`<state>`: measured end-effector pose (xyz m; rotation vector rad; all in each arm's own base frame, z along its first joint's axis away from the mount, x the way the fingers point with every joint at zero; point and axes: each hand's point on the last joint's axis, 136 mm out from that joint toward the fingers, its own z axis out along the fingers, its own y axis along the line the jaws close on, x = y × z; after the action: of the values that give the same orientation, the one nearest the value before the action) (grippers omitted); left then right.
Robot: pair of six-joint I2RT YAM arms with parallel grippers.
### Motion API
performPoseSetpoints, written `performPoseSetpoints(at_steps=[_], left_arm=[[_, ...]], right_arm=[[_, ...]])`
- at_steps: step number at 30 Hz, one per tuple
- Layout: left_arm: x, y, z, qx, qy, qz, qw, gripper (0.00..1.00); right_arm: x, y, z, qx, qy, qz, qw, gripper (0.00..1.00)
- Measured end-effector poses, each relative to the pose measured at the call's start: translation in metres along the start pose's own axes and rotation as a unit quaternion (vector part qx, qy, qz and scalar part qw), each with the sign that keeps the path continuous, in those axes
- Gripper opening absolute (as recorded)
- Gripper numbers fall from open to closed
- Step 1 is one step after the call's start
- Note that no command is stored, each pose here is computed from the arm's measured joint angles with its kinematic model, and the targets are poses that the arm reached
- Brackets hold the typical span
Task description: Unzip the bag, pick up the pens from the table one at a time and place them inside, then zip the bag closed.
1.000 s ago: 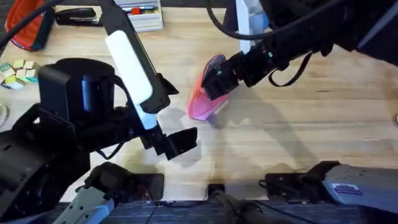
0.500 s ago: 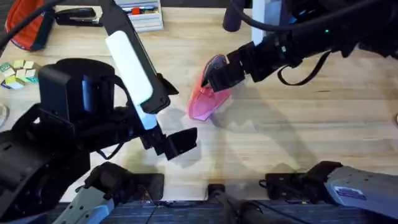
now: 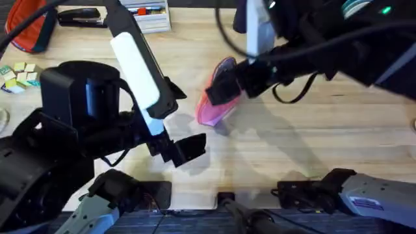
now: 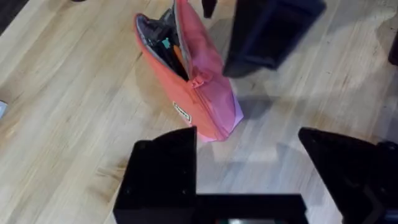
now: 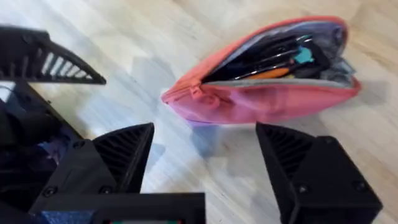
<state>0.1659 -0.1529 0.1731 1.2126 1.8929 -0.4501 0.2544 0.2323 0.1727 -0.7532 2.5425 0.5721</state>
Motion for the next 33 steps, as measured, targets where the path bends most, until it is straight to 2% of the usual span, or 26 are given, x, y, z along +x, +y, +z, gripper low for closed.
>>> performPoseSetpoints(at_steps=[8, 15, 23, 33], left_arm=[[0.000, 0.000, 0.000, 0.000, 0.000, 0.000, 1.000, 0.993], [0.000, 0.000, 0.000, 0.000, 0.000, 0.000, 1.000, 0.993], [0.000, 0.000, 0.000, 0.000, 0.000, 0.000, 1.000, 0.993], [0.000, 0.000, 0.000, 0.000, 0.000, 0.000, 1.000, 0.993]], right_arm=[[0.014, 0.010, 0.016, 0.003, 0.009, -0.022, 1.000, 0.997], [0.009, 0.008, 0.020, 0.009, 0.001, -0.021, 1.000, 0.997], [0.020, 0.000, 0.046, 0.016, 0.039, -0.005, 0.999, 0.996], [0.012, 0.000, 0.053, 0.015, 0.026, 0.000, 1.000, 0.985]])
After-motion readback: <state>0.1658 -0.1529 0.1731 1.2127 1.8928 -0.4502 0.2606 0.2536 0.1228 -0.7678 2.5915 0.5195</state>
